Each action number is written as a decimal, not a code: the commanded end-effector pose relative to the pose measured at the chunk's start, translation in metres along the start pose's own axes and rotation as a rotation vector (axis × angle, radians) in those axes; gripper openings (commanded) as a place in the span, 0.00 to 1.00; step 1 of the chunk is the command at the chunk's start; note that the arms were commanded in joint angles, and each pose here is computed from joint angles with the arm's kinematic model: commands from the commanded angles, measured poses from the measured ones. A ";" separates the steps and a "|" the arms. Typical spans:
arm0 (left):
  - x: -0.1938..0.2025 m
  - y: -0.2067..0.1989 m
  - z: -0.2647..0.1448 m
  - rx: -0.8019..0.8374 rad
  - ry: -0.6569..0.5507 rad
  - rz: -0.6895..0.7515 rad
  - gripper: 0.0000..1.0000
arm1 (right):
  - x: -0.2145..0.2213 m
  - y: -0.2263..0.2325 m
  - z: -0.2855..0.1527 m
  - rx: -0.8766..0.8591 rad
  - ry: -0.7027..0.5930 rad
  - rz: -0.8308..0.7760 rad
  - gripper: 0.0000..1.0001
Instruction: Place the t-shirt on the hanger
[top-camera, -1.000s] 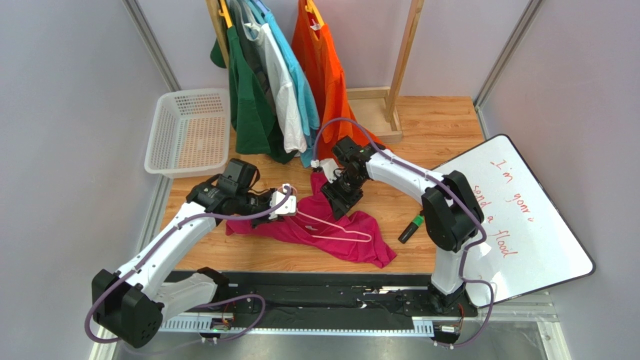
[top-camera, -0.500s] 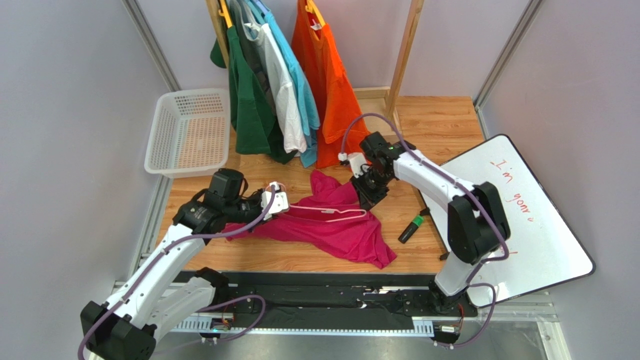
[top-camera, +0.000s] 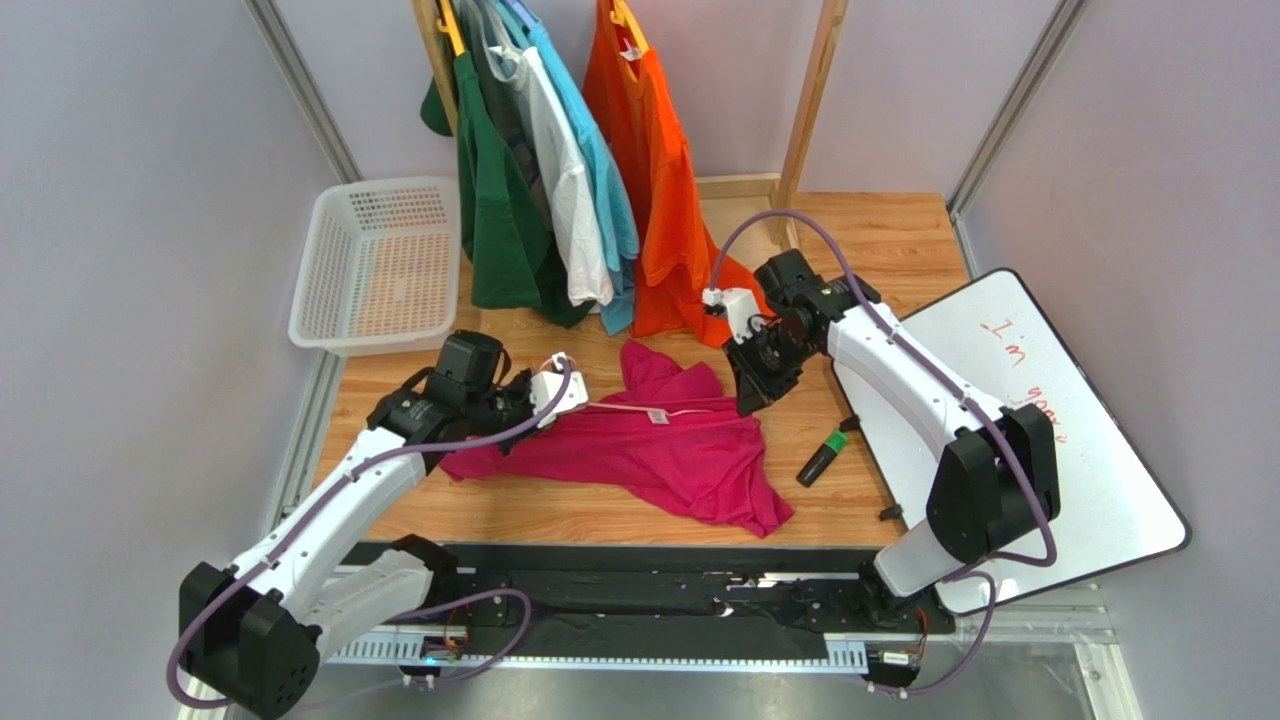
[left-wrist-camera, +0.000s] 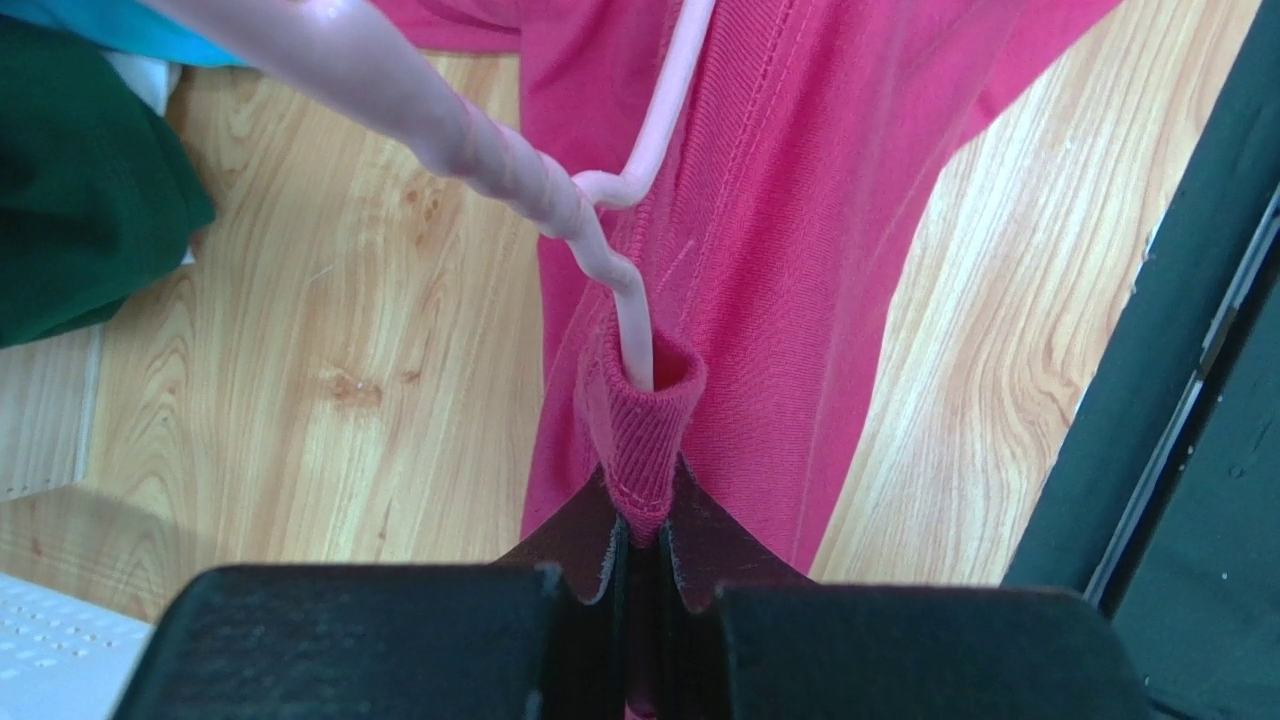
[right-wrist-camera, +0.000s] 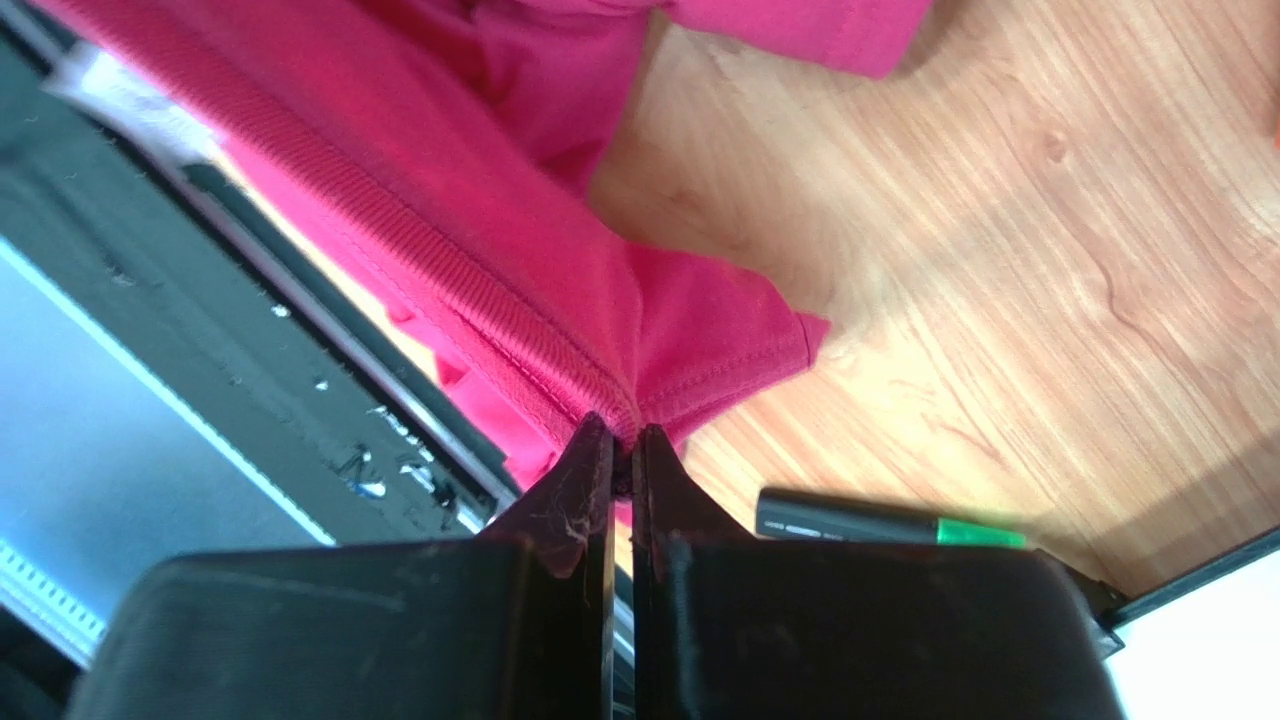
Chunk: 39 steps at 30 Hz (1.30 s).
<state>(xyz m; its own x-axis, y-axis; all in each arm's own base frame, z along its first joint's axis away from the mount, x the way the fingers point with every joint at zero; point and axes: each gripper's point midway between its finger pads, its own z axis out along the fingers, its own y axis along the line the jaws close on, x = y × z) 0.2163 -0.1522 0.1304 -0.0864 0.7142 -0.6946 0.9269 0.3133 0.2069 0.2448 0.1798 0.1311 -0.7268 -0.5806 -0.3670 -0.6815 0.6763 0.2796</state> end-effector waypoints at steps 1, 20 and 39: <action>-0.008 0.008 -0.001 0.000 0.004 0.061 0.00 | -0.015 0.021 -0.029 -0.086 -0.075 -0.063 0.00; -0.116 0.000 0.005 0.062 -0.344 0.192 0.00 | -0.039 0.067 -0.087 -0.181 -0.209 -0.477 0.73; -0.136 -0.001 0.005 0.093 -0.363 0.185 0.00 | -0.121 0.139 -0.052 -0.309 -0.334 -0.624 0.50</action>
<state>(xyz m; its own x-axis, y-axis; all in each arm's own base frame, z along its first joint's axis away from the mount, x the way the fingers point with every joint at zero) 0.2250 -0.2382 0.1845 0.1497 0.5600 -0.8149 0.9553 0.1304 0.2651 0.2241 0.2923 0.2478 -0.2034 -0.6619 -0.7215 -0.9783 0.1075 0.1772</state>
